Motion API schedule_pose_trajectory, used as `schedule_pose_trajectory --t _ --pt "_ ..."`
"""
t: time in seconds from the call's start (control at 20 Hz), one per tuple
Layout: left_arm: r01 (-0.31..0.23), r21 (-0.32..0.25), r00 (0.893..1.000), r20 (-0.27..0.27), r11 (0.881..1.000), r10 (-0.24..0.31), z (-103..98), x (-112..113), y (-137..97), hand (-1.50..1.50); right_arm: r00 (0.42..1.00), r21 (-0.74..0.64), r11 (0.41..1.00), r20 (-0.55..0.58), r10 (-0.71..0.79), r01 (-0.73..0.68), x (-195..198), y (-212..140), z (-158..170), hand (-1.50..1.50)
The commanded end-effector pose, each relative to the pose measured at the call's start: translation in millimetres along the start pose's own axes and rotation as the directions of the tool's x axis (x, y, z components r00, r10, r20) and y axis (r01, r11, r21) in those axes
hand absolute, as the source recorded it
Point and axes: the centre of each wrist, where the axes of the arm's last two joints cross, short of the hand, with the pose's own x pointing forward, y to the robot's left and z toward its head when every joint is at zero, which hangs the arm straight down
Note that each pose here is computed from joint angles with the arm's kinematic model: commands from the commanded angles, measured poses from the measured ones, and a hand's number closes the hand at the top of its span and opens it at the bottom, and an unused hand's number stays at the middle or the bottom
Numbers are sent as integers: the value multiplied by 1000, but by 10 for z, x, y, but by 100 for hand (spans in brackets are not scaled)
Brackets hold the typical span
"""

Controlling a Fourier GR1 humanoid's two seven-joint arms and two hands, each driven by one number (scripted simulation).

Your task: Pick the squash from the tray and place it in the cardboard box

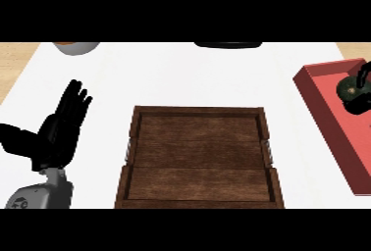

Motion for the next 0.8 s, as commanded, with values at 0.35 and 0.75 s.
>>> schedule_pose_trajectory --t 0.35,0.75 --pt "-4 -10 1000 7 1000 4 -14 -55 -18 0 981 -51 980 31 -193 195 -288 322 -316 -150" --pt "-4 5 1000 -12 1000 4 67 -105 101 0 818 -259 776 201 -538 574 -380 53 -342 -150"
